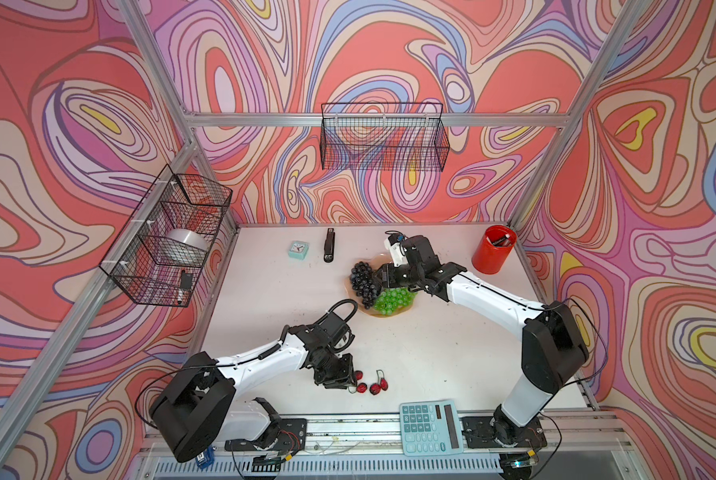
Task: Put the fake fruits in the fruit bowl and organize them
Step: 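Move the left gripper down to the red cherries near the calculator, then close the left gripper on the stem of one red cherry pair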
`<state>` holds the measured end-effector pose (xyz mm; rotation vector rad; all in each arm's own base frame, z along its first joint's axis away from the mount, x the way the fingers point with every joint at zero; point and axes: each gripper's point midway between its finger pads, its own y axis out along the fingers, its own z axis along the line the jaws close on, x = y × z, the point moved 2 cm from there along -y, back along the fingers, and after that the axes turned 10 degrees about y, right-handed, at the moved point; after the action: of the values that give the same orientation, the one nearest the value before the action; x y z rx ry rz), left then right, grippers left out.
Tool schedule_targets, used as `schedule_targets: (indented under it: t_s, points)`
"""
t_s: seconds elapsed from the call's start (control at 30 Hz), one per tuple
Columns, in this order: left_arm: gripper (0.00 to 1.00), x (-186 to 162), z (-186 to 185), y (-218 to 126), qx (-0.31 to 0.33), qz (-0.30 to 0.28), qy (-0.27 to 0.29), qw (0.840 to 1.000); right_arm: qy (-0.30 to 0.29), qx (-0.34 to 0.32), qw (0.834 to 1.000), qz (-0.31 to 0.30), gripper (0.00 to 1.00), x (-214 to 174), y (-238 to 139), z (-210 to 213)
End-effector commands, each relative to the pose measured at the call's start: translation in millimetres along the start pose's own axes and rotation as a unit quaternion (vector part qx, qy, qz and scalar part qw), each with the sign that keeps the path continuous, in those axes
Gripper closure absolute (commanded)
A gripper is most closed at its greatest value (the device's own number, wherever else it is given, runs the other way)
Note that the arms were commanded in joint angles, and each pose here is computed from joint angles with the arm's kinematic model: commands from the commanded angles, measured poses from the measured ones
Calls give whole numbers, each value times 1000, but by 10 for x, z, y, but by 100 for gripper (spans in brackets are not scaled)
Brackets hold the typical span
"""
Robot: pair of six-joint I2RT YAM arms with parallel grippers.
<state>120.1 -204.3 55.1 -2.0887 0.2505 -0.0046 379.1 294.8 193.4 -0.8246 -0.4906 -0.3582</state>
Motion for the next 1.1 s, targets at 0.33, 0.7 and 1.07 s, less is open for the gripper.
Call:
schedule_targets:
  t_s: [0.33, 0.7, 1.07]
  points:
    - [90, -15, 52, 18, 13, 0, -16, 1000, 9, 3, 1000, 2, 65, -53, 85, -44]
    - [99, 12, -15, -236, 39, -18, 7, 999, -2, -1, 1000, -8, 65, 35, 24, 4]
    - [99, 528, -548, -938, 6, -96, 64, 993, -34, -37, 999, -10, 64, -18, -197, -81]
